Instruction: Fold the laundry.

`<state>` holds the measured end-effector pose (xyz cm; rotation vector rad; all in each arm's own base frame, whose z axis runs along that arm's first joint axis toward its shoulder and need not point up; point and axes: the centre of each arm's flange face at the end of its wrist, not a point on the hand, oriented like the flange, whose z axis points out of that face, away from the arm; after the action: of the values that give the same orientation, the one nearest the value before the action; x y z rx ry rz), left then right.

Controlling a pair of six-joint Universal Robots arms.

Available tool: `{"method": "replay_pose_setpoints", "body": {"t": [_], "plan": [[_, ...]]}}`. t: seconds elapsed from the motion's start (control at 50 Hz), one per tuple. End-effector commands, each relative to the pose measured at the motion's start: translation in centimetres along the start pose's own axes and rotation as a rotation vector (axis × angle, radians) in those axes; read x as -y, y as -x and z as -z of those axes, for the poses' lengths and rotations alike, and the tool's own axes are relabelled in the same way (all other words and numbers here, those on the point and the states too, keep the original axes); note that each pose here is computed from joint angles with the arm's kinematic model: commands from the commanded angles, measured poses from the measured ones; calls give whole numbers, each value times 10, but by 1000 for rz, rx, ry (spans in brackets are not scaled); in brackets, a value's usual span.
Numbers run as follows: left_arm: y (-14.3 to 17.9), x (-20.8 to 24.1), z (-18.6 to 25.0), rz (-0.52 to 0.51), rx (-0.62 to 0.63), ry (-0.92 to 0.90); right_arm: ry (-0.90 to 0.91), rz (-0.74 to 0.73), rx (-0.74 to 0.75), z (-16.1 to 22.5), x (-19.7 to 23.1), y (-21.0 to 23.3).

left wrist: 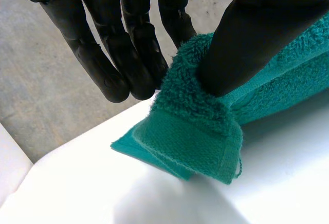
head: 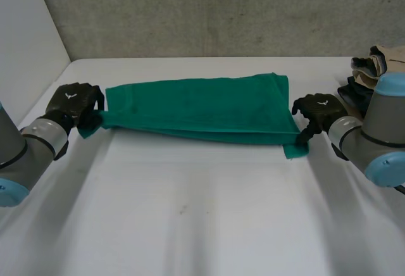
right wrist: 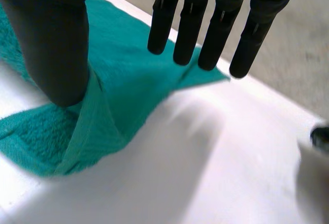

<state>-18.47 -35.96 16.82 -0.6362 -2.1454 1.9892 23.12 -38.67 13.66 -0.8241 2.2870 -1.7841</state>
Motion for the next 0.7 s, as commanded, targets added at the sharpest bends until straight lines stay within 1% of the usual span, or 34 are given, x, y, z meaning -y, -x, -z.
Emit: {"method": "replay_pose_setpoints", "body": {"t": [0.02,0.04,0.12,0.18,0.24,0.4,0.46,0.5,0.54,0.56,0.62,0.64,0.7], "plan": [[3,7,2,3,10,-13,95,-254,-52,-1,-6,-17],[4,8,3,5,12,-12,110,-314,-57,0,-8,-19],[4,9,5,14,11,-4,146,-451,-45,2,-14,-17],[4,9,6,21,11,7,173,-498,-11,4,-17,-11],[4,10,8,24,9,15,184,-490,3,5,-20,-7],[9,20,18,63,23,48,190,-408,7,-1,-29,-1],[11,26,26,96,26,68,190,-389,-19,1,-29,-3],[12,30,33,117,29,87,158,-364,-58,6,-20,-8],[12,31,38,127,28,114,118,-323,-76,15,-8,-13],[11,32,45,140,23,144,66,-246,-94,27,11,-20],[9,36,58,151,5,197,6,-82,-98,49,37,-24],[5,38,68,150,-14,240,2,35,-91,66,49,-24],[-1,41,86,129,-49,328,54,224,-71,93,55,-21]]}}
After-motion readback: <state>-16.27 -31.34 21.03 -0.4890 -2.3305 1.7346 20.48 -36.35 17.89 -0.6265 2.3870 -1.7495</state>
